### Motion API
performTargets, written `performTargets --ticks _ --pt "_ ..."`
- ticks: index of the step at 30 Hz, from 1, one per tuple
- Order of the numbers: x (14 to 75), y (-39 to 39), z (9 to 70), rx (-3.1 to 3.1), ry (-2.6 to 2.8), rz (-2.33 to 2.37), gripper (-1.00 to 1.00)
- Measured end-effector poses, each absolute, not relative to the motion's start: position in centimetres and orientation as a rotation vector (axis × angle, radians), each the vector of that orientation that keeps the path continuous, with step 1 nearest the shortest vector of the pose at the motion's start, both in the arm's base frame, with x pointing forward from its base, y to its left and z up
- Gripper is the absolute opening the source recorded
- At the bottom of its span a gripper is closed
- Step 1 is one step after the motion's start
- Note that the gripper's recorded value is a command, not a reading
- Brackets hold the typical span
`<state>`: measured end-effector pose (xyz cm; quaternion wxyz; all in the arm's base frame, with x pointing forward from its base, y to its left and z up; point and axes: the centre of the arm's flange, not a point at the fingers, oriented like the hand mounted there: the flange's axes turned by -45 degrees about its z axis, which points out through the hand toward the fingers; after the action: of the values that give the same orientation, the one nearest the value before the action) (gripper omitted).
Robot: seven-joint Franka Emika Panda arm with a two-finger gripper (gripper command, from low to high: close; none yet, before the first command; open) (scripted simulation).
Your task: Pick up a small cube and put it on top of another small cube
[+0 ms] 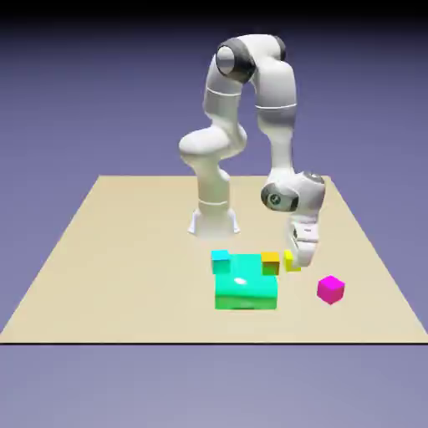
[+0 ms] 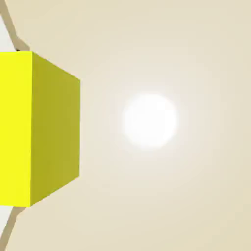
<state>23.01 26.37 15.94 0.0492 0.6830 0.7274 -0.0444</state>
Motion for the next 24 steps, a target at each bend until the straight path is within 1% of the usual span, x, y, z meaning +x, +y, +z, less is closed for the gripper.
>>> performTargets --ticks 3,6,8,19,21,24 --pt "22.9 26.4 18.6 2.080 2.217 -0.140 -1.00" --pt "23.2 27.6 19.4 2.042 2.247 -0.141 -1.00" --pt "25.9 28.4 20.0 2.046 2.241 -0.145 -1.00" --pt "36.2 35.3 24.5 1.918 2.351 -0.132 -1.00" --pt "36.4 35.4 24.6 1.917 2.353 -0.132 -1.00" --pt "36.7 35.0 20.0 1.917 2.350 -0.129 -1.00"
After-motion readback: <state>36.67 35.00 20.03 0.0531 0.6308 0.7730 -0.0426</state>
